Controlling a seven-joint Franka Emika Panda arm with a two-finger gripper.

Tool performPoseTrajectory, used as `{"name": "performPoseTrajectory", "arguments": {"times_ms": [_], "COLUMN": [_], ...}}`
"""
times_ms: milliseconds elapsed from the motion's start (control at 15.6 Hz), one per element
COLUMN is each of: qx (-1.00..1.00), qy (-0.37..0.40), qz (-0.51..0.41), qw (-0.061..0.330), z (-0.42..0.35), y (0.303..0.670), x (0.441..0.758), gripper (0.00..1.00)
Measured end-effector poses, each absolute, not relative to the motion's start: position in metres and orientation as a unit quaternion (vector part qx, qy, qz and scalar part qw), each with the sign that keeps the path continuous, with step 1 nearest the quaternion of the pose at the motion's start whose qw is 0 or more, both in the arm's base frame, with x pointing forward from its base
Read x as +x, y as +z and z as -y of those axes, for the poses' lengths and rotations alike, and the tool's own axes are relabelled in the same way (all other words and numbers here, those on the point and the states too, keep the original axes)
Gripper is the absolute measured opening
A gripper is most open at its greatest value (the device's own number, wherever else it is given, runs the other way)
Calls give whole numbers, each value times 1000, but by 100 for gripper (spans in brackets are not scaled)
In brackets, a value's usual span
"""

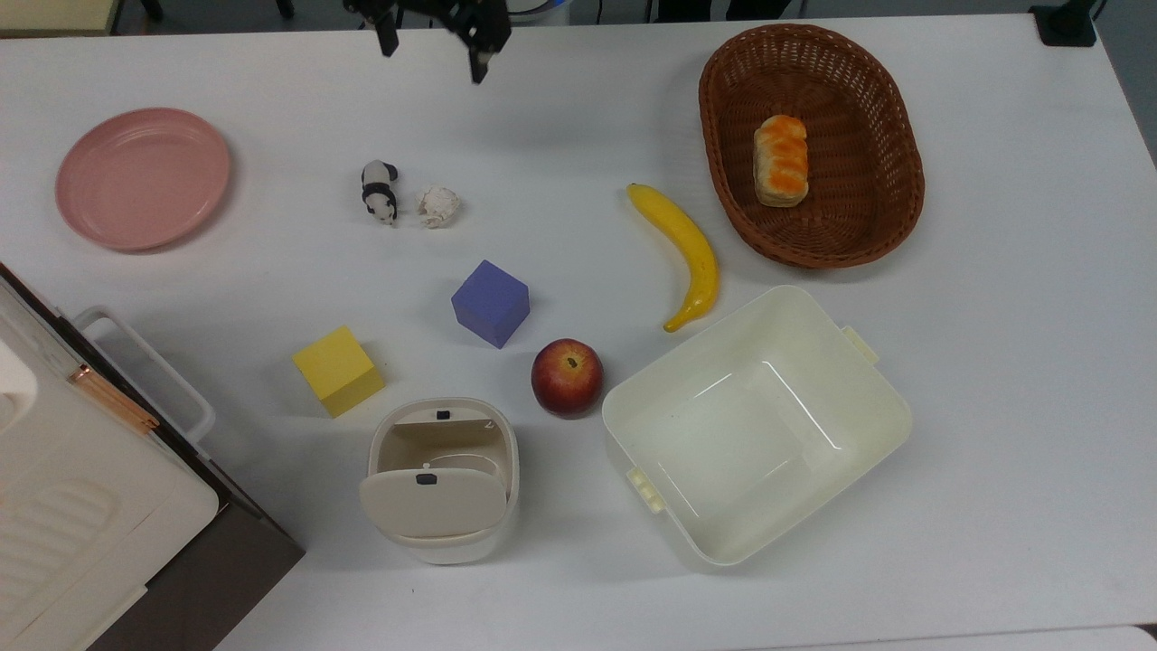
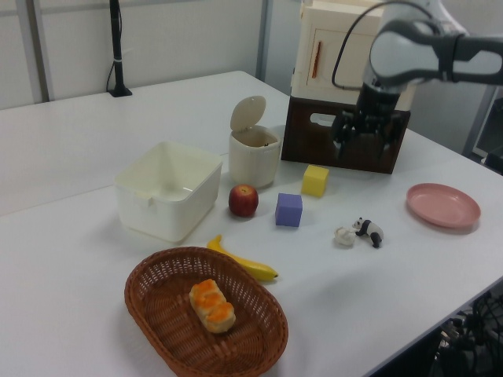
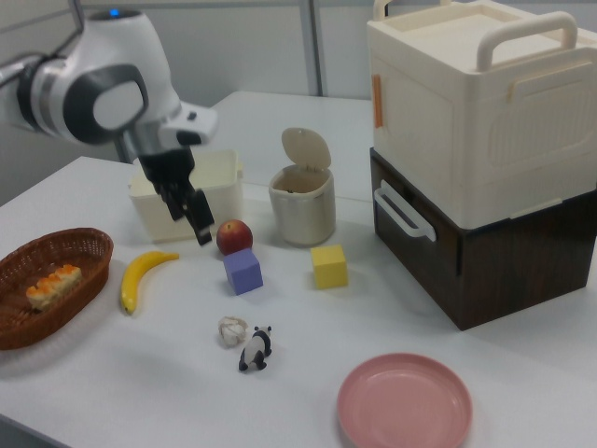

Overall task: Grab it up and put it in the trash
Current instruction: 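Lower the open gripper over the white garlic bulb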

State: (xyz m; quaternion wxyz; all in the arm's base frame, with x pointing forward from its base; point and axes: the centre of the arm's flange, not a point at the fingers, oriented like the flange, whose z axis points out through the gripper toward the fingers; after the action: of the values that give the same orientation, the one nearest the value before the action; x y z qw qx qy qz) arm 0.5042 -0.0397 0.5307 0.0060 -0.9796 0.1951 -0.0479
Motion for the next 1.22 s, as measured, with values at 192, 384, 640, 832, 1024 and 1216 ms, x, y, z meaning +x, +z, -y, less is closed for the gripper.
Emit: {"name": "performPoseTrajectory", "arguments": {"times_ms": [192, 384, 640, 832, 1024, 1216], "qx": [-969, -961, -956, -957, -957, -957], "qy": [-33, -19, -9, -3, 3, 8], "qz": [-245, -275, -288, -285, -282, -280], "qw": [-15, -28, -55, -62, -69, -74], "z": [49, 51, 51, 51, 52, 52], "y": [496, 463, 418, 395, 387, 381], "x": [502, 511, 528, 535, 536, 536], "gripper": [100, 100, 100, 100, 100, 100]}}
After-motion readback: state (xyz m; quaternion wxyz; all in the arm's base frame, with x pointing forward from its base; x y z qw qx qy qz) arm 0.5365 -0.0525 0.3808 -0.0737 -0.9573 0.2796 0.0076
